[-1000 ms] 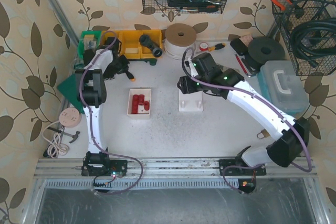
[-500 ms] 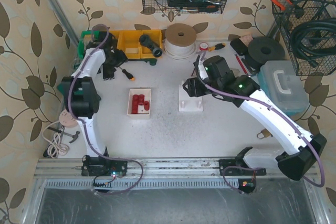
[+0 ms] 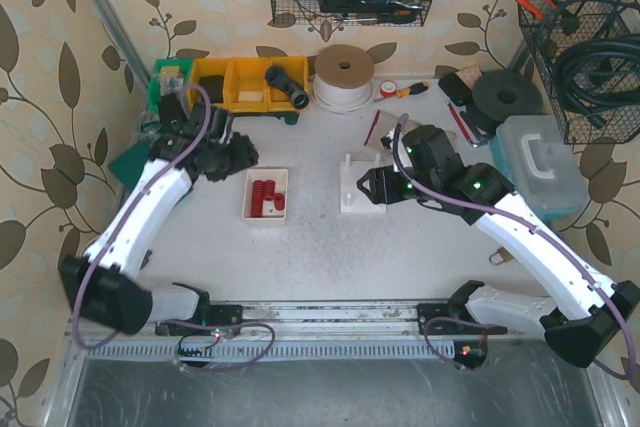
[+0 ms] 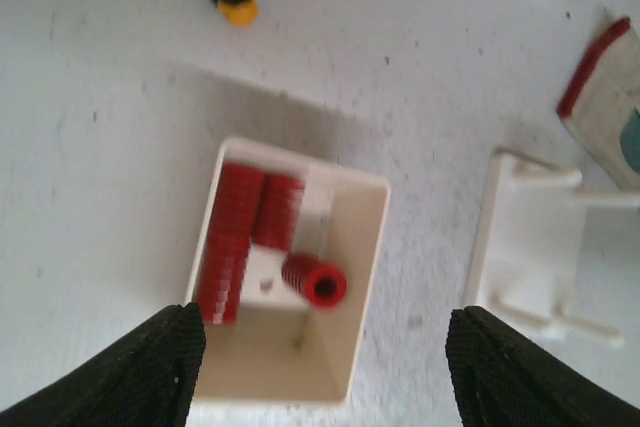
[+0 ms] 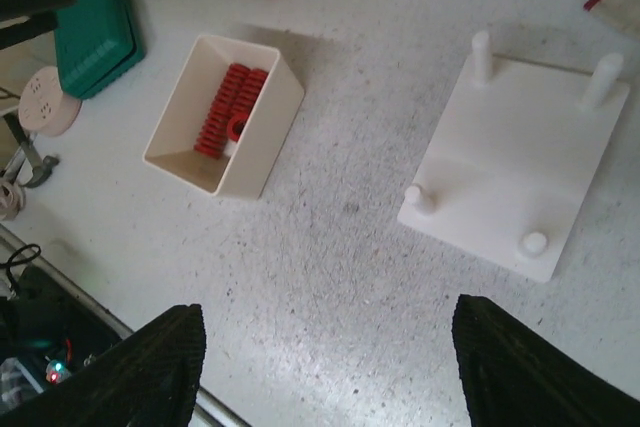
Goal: Install the large spring
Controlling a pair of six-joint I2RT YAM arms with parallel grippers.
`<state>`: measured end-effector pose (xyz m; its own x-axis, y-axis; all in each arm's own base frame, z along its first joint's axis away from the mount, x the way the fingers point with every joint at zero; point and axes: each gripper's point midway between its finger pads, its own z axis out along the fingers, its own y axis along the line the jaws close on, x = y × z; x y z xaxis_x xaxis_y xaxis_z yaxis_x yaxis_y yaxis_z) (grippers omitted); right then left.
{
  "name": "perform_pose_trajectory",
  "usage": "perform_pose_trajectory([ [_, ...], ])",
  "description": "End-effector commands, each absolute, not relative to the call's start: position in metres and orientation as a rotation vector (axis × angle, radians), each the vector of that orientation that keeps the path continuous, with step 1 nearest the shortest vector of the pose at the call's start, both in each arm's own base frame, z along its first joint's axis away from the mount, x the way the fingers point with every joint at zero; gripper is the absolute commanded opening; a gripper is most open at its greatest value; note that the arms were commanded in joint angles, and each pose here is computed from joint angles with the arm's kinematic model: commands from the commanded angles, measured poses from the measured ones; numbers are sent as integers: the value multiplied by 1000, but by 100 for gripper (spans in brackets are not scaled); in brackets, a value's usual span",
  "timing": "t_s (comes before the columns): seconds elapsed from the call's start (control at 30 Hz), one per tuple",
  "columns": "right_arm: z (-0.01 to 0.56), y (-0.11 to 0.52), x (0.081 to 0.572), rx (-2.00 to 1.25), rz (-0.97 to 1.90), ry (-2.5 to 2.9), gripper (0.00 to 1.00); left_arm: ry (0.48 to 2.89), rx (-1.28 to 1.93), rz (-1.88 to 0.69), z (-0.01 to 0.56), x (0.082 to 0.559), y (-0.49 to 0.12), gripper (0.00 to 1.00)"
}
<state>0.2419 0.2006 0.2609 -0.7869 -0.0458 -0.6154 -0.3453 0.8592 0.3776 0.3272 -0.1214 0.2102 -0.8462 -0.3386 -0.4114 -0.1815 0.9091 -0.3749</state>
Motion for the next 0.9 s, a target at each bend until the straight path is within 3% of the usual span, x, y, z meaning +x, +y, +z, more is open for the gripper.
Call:
perform_pose_trajectory([
  [0.0,239,203,227,-302,666,2508,69,2632,-420,-428,205,272,-115,68],
  [0.27,211,197,240,-260,522,2596,70,2768,-344,-372,179,236,-136,61],
  [0.47,204,188,250,-212,477,2572,74,2871,-188,-297,152,256,-157,51],
  [0.87,223,200,284,-212,561,2550,72,2988,-46,-303,98,285,-189,43],
])
